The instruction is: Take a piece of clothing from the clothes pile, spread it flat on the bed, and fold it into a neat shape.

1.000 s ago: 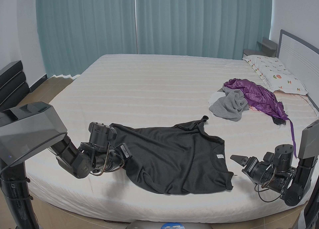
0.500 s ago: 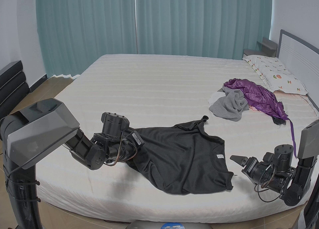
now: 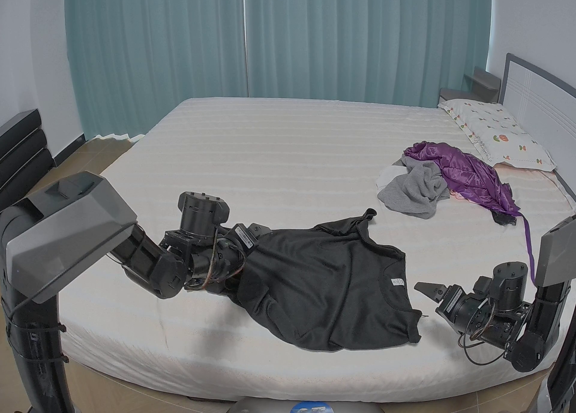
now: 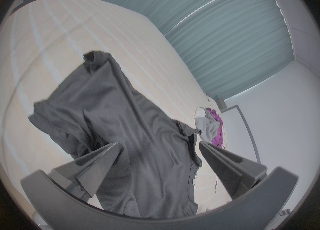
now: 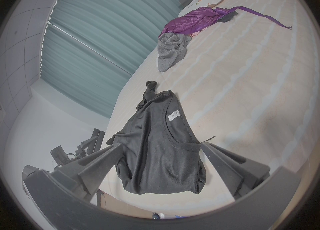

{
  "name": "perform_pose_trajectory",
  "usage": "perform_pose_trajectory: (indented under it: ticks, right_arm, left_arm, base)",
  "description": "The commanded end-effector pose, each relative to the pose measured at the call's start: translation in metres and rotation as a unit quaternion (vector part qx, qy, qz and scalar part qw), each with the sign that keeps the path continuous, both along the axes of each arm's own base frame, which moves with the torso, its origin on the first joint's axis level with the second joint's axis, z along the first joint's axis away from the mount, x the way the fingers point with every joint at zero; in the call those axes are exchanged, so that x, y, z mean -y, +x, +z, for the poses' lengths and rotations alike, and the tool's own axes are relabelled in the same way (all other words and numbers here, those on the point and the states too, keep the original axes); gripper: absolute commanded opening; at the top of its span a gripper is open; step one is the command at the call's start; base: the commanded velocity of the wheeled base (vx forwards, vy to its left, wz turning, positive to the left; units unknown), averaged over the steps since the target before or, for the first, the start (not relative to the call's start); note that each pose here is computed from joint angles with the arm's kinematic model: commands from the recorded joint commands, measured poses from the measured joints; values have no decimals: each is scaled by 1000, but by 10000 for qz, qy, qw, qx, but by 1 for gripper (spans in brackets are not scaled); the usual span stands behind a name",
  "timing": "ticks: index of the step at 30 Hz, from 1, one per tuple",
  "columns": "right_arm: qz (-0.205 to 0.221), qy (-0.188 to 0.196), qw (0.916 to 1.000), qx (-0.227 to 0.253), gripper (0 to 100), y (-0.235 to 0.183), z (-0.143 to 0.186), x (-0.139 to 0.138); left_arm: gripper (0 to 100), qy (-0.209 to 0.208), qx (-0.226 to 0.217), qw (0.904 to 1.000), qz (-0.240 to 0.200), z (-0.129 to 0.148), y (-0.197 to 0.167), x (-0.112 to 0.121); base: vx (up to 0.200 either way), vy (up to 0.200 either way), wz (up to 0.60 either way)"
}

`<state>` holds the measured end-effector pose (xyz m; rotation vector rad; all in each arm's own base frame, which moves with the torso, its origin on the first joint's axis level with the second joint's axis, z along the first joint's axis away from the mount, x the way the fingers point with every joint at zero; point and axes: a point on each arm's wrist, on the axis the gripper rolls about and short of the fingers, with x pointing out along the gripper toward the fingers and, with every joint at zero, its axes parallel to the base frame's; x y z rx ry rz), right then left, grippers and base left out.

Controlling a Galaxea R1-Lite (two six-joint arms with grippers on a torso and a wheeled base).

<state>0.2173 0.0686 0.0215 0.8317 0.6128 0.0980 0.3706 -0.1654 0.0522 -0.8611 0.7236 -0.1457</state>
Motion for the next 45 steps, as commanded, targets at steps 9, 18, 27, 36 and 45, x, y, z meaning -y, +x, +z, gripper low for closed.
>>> perform_pose_trajectory:
  ticks: [9, 18, 27, 36, 45]
  right_arm:
    - [4, 11, 10000, 33, 100, 0, 0, 0]
    - [27, 9, 10000, 26, 100, -1, 0, -1]
    - [35, 4, 10000, 11, 100, -1, 0, -1]
    - [35, 4, 10000, 11, 100, -1, 0, -1]
    - [42, 7, 10000, 18, 100, -2, 0, -1]
  left_arm:
    - [100, 263, -369, 9985, 310, -4, -28, -44]
    - [100, 440, -687, 9960, 370, -24, -36, -47]
    - [100, 499, -572, 9947, 686, -43, -21, -57]
    - [0, 559, -506, 9931, 902, -44, -15, -61]
    - [0, 632, -440, 9916, 1042, -25, -34, -68]
  base:
    - [0, 0, 0]
    - [0, 0, 0]
    - [0, 0, 0]
    - [0, 0, 0]
    - [0, 0, 0]
